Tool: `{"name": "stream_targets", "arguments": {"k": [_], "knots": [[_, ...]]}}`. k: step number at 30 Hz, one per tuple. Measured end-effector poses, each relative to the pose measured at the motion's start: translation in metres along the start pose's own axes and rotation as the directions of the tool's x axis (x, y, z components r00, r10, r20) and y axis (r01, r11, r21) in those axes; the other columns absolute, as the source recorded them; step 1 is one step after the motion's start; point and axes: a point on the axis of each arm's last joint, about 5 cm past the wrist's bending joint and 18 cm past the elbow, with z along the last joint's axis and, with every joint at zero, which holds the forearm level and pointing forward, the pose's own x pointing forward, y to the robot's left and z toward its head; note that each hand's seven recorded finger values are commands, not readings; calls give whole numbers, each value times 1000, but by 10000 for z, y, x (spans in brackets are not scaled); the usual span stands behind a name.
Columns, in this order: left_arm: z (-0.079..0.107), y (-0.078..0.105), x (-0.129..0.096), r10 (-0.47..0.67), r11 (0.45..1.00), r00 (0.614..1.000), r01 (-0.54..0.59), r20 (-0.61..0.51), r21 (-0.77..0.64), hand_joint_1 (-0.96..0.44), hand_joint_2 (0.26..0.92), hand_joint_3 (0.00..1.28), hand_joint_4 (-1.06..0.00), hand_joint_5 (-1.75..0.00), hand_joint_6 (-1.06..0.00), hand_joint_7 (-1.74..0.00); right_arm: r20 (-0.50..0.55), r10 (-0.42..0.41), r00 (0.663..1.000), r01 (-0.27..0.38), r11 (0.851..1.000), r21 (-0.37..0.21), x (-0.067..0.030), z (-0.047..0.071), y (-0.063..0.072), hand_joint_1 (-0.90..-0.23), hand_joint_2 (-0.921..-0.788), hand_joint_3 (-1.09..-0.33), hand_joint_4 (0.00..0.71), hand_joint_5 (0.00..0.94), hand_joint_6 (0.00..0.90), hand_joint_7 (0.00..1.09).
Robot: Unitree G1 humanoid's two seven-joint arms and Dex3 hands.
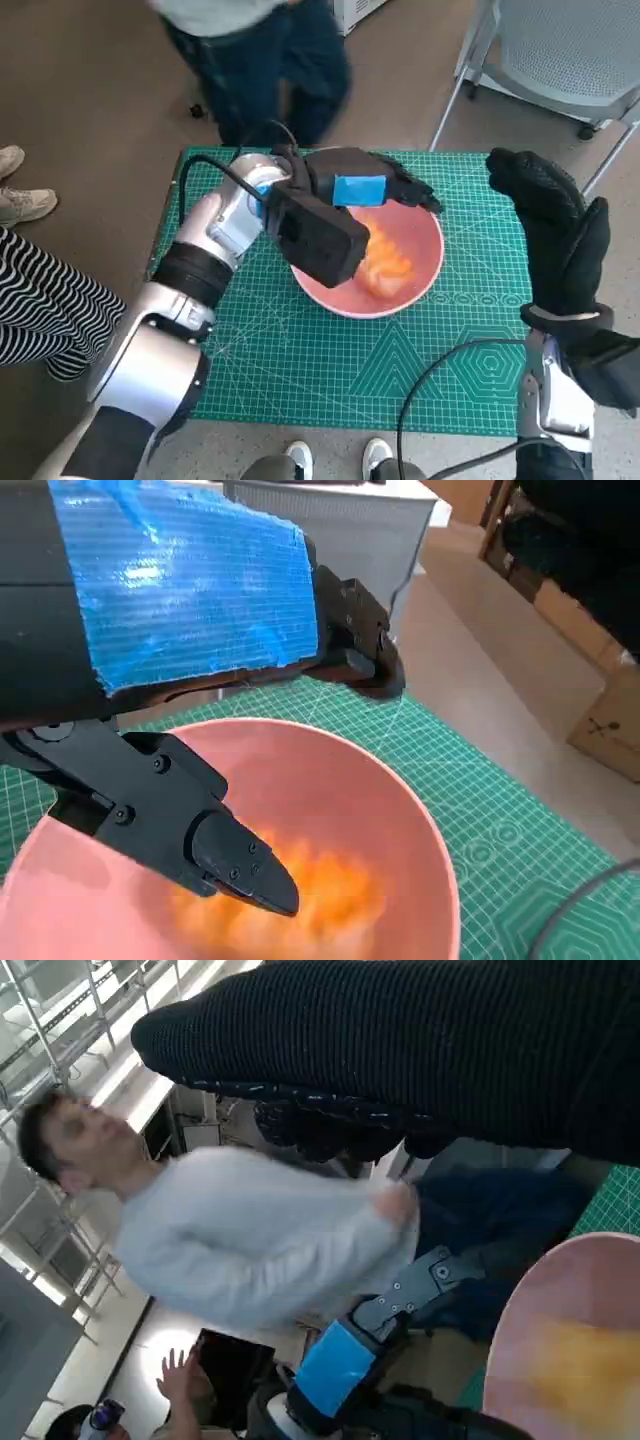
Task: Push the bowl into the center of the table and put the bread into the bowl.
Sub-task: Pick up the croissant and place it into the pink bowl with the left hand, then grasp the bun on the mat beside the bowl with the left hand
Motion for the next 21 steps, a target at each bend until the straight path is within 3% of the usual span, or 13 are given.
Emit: {"name": "stream_targets", "arguments": {"k": [9, 21], "knots": [[-50, 67, -231, 65, 998, 998, -65, 12, -7, -518, 774, 6, 0, 1, -170, -54, 2, 3, 1000, -3, 1000, 3, -1, -9, 14, -713, -921, -753, 189, 0, 91, 518], [-185, 192, -867, 208, 977, 978, -207, 18, -44, -398, 752, 0, -9, -3, -193, -55, 5, 6, 1000, -7, 1000, 11, -1, -16, 28, -700, -921, -755, 187, 0, 87, 517]]}}
